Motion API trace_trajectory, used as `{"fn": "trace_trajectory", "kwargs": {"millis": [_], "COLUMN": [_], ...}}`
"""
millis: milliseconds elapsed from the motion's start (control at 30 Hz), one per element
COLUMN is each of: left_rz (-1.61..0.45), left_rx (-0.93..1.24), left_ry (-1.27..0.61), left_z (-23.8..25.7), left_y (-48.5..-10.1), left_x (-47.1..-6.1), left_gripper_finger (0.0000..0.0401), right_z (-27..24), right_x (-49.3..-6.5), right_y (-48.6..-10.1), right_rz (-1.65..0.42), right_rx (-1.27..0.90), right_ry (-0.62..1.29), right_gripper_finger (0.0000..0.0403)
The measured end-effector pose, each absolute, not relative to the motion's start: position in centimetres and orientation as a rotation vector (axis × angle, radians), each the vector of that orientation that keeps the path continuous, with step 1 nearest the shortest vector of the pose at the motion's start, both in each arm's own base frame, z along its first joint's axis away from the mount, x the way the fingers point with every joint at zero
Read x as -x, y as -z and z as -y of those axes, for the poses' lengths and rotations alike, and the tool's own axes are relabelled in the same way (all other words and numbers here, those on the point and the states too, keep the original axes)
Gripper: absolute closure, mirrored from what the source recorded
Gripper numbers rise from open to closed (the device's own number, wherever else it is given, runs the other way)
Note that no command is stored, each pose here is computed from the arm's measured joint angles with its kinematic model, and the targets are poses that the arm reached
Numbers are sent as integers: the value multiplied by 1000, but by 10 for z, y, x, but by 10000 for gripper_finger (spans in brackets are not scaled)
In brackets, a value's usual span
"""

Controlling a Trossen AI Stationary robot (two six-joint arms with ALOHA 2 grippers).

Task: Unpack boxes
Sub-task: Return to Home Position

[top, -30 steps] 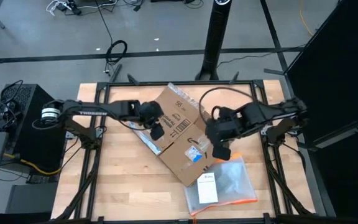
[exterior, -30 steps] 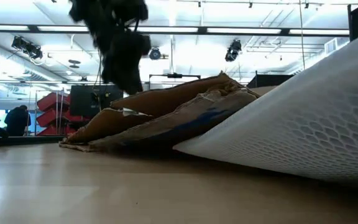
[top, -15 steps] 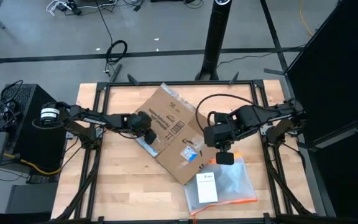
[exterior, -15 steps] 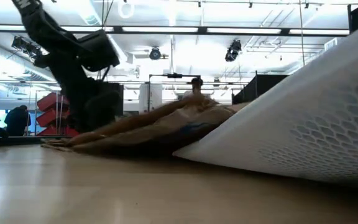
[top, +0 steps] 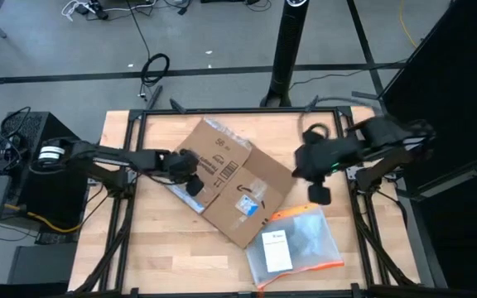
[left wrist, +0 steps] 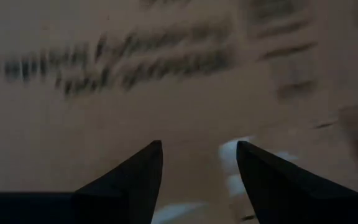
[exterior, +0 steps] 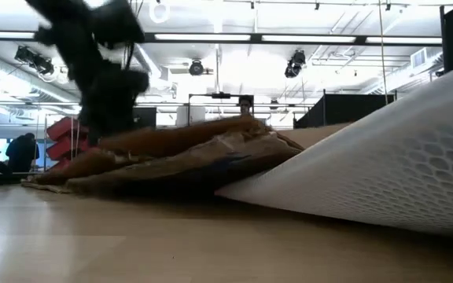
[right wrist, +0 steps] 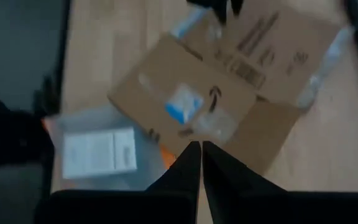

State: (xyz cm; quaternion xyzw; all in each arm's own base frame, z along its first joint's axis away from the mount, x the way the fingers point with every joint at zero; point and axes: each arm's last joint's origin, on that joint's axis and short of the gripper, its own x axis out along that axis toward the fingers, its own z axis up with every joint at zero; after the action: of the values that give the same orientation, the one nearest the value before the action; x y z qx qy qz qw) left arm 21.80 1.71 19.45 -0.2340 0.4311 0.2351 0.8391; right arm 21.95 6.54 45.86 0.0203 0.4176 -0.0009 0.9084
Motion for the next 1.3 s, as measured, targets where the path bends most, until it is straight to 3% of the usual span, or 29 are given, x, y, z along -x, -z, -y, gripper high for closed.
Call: {"fn": "trace_trajectory", "kwargs": {"millis": [233, 800, 1033, 1167, 1300], "left_rz": [-625, -46, 34, 22, 29], "left_rx": [466, 301, 152, 121, 108], "left_ry": [-408, -316, -258, -214, -312], "left_z": [-11, -8, 7, 13, 12], "left_y": [-266, -341, -352, -341, -321], "left_x": [-210, -194, -154, -141, -132], "left_gripper_finger": [204, 203, 203, 203, 203], "right_z": [-49, -33, -21, -18, -20], "right_x": [-174, -128, -89, -81, -82], "right_y": [-476, -479, -439, -407, -372], "right_rz": [-588, -426, -193, -57, 52], "right_rx": [-122, 22, -39, -46, -62], "right_ry": [-9, -33, -66, -75, -111], "right_gripper_finger": [401, 376, 373, 383, 393]}}
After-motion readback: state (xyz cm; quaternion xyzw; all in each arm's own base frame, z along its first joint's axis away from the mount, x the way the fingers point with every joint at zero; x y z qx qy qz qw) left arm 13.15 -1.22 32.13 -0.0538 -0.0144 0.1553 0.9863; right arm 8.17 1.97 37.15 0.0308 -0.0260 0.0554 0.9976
